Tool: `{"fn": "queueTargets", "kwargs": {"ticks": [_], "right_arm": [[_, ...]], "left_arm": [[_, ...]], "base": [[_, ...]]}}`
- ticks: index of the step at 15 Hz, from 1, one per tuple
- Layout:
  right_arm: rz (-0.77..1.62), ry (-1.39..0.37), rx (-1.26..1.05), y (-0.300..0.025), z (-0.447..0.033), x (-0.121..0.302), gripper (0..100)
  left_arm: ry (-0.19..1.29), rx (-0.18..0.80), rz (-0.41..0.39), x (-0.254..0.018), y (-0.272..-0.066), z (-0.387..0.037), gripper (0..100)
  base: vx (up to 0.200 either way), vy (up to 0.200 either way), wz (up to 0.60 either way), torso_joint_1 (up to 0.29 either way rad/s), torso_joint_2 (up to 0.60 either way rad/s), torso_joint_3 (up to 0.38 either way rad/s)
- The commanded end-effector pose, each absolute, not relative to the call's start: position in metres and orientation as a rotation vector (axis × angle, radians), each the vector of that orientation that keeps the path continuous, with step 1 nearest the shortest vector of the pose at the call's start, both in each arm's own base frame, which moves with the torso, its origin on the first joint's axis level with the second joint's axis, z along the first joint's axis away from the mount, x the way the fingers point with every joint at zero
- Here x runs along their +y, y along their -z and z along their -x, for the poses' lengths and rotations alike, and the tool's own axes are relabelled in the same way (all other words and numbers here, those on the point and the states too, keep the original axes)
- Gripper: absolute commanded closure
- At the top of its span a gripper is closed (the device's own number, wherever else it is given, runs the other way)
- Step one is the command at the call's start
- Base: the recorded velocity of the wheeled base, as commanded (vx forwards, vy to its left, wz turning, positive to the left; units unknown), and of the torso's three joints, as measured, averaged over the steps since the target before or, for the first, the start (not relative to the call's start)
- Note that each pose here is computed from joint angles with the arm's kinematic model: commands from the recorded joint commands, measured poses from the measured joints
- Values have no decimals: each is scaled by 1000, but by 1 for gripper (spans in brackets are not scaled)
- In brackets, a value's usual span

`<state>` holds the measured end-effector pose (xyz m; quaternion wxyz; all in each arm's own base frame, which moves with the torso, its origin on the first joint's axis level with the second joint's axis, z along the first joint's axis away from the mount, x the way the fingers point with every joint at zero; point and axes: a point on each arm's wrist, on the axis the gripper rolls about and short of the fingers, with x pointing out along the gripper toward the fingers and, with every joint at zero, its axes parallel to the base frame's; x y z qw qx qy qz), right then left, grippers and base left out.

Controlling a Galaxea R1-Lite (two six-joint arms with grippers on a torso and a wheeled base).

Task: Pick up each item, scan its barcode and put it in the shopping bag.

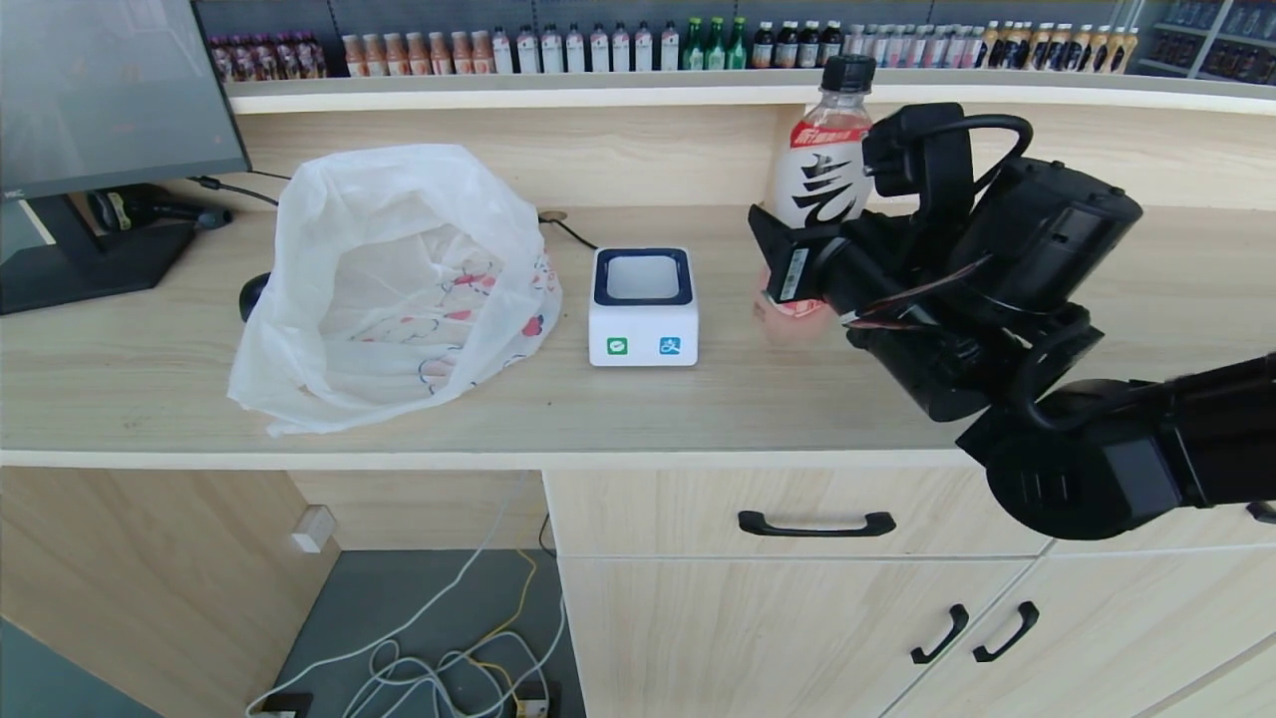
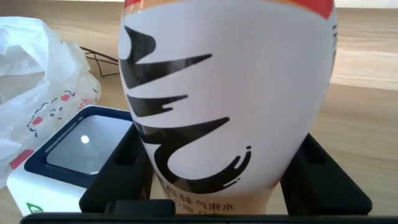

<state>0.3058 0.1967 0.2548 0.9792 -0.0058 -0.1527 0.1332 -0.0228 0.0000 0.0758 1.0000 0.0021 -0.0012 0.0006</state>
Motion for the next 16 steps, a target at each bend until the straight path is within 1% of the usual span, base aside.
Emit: {"fn": "queueTargets", "kwargs": {"ticks": [1, 3, 5, 11, 14, 16], "right_arm": [[-6, -291, -327, -269, -271, 191, 100], [-21, -259, -311, -271, -247, 189, 100], [-4, -239, -282, -265, -228, 180, 100], [83, -231, -291, -256, -173, 136, 100], [126, -221, -322, -258, -154, 120, 100], [160, -224, -300, -245, -139, 109, 100]], "left_arm": [[-2, -3, -5, 0, -76, 23, 0], [-2, -3, -5, 0, -76, 23, 0], [-2, -3, -5, 0, -76, 23, 0], [-2, -3, -5, 0, -76, 23, 0], [-2, -3, -5, 0, -76, 23, 0], [-2, -3, -5, 0, -76, 23, 0]], "base": [[0, 0, 0, 0, 0, 0], [0, 0, 0, 0, 0, 0], [0, 0, 0, 0, 0, 0], [0, 0, 0, 0, 0, 0], [0, 0, 0, 0, 0, 0], [0, 0, 0, 0, 0, 0]]}}
